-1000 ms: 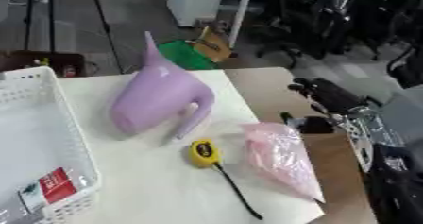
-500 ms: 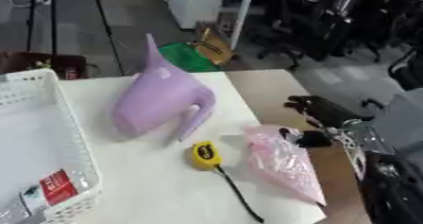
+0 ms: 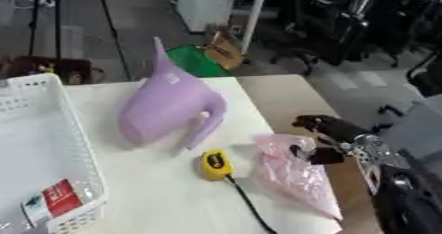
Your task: Pick up objects on the table and place them in the box.
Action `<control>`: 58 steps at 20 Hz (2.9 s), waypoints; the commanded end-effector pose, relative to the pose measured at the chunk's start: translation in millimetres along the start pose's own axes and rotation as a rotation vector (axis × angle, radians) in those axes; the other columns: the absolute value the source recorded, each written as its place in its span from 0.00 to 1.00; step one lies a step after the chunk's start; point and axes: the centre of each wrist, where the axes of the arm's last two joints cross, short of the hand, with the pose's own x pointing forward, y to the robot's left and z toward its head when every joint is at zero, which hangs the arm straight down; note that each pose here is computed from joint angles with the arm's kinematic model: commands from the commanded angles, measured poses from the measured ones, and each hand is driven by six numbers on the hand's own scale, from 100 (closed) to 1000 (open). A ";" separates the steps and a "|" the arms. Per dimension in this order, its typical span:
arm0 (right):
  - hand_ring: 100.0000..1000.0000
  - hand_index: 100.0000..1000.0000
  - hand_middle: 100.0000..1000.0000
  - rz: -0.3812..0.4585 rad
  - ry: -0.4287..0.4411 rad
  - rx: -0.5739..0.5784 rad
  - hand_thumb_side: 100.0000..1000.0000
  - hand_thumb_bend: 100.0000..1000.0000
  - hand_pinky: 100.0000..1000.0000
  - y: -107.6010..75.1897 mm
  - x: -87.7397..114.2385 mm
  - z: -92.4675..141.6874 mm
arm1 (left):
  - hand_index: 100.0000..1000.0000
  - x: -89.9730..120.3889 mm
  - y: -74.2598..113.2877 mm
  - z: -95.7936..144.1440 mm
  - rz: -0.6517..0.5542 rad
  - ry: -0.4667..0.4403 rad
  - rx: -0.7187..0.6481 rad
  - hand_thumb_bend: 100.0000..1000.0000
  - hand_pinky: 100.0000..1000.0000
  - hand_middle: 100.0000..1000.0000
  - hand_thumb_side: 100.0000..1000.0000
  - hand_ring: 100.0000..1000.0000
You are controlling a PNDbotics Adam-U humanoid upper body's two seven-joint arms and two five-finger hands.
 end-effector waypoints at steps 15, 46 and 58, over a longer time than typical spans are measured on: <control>1.00 1.00 1.00 -0.071 -0.079 0.079 0.99 0.17 0.97 -5.7 -8.5 0.5 | 0.76 6.2 -2.6 -4.7 0.028 -0.017 0.008 0.00 0.91 0.87 1.00 0.95; 0.66 0.98 0.75 -0.157 -0.212 0.239 0.75 0.22 0.40 9.5 -13.5 -2.1 | 0.76 7.1 -4.1 -3.6 0.041 -0.019 0.004 0.00 0.91 0.87 1.00 0.95; 0.44 0.57 0.38 -0.190 -0.266 0.224 0.59 0.18 0.15 4.6 -13.8 -3.7 | 0.76 6.8 -3.6 -3.2 0.039 -0.015 0.005 0.00 0.91 0.87 1.00 0.96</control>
